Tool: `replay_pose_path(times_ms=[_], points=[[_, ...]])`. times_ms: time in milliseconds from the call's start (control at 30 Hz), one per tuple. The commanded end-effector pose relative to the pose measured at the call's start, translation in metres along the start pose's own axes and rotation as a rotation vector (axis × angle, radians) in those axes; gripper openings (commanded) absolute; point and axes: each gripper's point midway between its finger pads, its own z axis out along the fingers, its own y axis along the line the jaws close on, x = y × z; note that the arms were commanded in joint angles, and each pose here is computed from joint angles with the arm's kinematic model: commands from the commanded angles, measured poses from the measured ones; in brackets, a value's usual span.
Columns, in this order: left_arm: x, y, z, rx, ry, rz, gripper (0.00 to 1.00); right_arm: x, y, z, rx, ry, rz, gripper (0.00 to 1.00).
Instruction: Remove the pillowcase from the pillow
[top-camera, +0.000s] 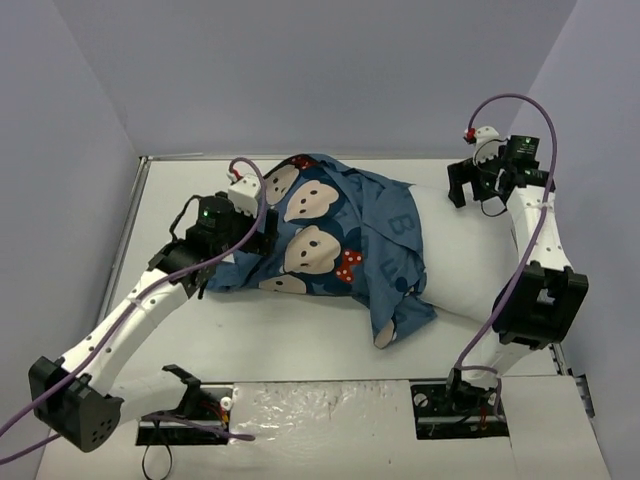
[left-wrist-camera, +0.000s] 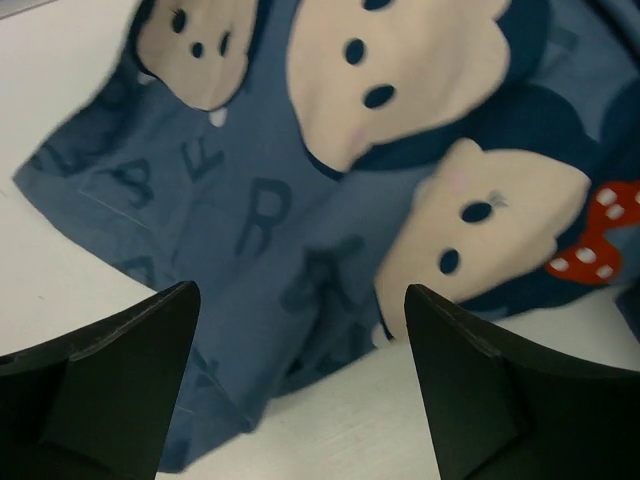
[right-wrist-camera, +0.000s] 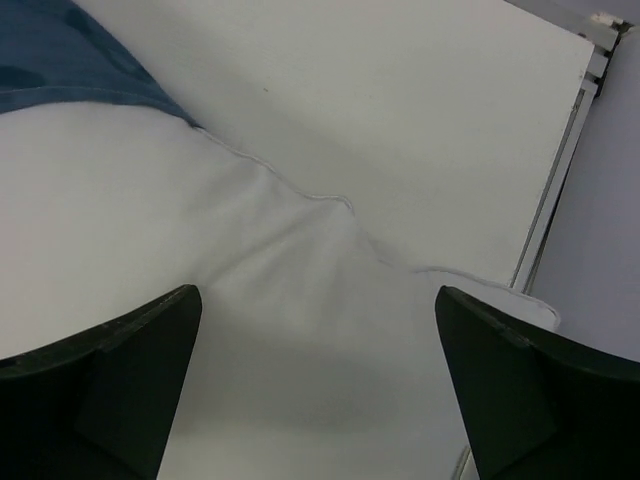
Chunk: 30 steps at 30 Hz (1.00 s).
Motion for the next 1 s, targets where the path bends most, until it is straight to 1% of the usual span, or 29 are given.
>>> replay_pose_path(times_ms=[0, 33, 67, 100, 133, 167, 200, 267, 300, 333, 367, 433, 500, 567, 600, 633, 667, 700, 733, 800, 833, 867, 933, 967], points=[[-0.017, -0.034, -0.029, 0.081, -0.038, -0.047, 0.83, -0.049, 0.021, -0.069, -0.087, -0.151, -0.166, 1.0], [-0.008, -0.04, -0.031, 0.084, -0.011, -0.068, 0.83, -0.045, 0.029, -0.076, -0.125, -0.165, -0.269, 1.0], [0.004, -0.042, -0.031, 0.064, 0.014, -0.071, 0.84, -0.044, 0.046, -0.084, -0.186, -0.194, -0.322, 1.0], [0.013, -0.054, -0.032, 0.072, 0.036, -0.063, 0.84, -0.037, 0.061, -0.103, -0.218, -0.195, -0.376, 1.0], [0.024, -0.057, -0.033, 0.06, 0.069, -0.067, 0.85, -0.021, 0.072, -0.102, -0.262, -0.182, -0.488, 1.0], [0.038, -0.058, -0.03, 0.033, 0.106, -0.062, 0.85, -0.015, 0.085, -0.113, -0.285, -0.191, -0.542, 1.0], [0.046, -0.057, -0.03, -0.013, 0.128, -0.053, 0.85, 0.0, 0.094, -0.116, -0.321, -0.159, -0.561, 1.0], [0.077, -0.052, -0.024, -0.084, 0.25, -0.06, 0.87, 0.022, 0.105, -0.118, -0.357, -0.131, -0.603, 1.0], [0.078, -0.044, -0.024, -0.151, 0.269, -0.076, 0.88, 0.031, 0.109, -0.119, -0.377, -0.108, -0.606, 1.0], [0.089, -0.039, -0.026, -0.188, 0.321, -0.061, 0.88, 0.038, 0.111, -0.118, -0.387, -0.094, -0.602, 1.0], [0.094, -0.039, -0.022, -0.208, 0.345, -0.055, 0.88, 0.05, 0.117, -0.12, -0.412, -0.072, -0.606, 1.0], [0.099, -0.042, -0.018, -0.216, 0.339, -0.058, 0.89, 0.058, 0.121, -0.121, -0.428, -0.062, -0.613, 1.0], [0.105, -0.04, -0.012, -0.233, 0.338, -0.042, 0.92, 0.066, 0.124, -0.122, -0.437, -0.049, -0.614, 1.0], [0.114, -0.033, 0.002, -0.265, 0.328, 0.01, 0.94, 0.07, 0.126, -0.122, -0.439, -0.045, -0.616, 1.0], [0.115, -0.031, 0.009, -0.266, 0.313, 0.026, 0.94, 0.073, 0.128, -0.122, -0.449, -0.042, -0.621, 1.0], [0.11, -0.033, 0.021, -0.251, 0.264, 0.056, 0.94, 0.075, 0.129, -0.122, -0.461, -0.042, -0.617, 1.0], [0.112, -0.034, 0.031, -0.251, 0.254, 0.074, 0.94, 0.077, 0.132, -0.122, -0.473, -0.037, -0.613, 1.0], [0.1, -0.038, 0.042, -0.235, 0.194, 0.083, 0.94, 0.079, 0.133, -0.122, -0.482, -0.035, -0.615, 1.0], [0.103, -0.038, 0.053, -0.239, 0.197, 0.102, 0.94, 0.08, 0.134, -0.122, -0.487, -0.034, -0.615, 1.0], [0.093, -0.042, 0.066, -0.232, 0.16, 0.13, 0.88, 0.086, 0.136, -0.122, -0.501, -0.025, -0.621, 1.0], [0.095, -0.043, 0.076, -0.241, 0.169, 0.145, 0.83, 0.087, 0.137, -0.123, -0.497, -0.023, -0.63, 0.99], [0.093, -0.043, 0.081, -0.243, 0.167, 0.154, 0.7, 0.09, 0.138, -0.125, -0.502, -0.014, -0.633, 0.99], [0.092, -0.041, 0.091, -0.252, 0.172, 0.177, 0.5, 0.095, 0.138, -0.127, -0.498, -0.003, -0.654, 0.99], [0.091, -0.041, 0.094, -0.254, 0.172, 0.181, 0.38, 0.097, 0.138, -0.127, -0.498, 0.002, -0.658, 0.99]])
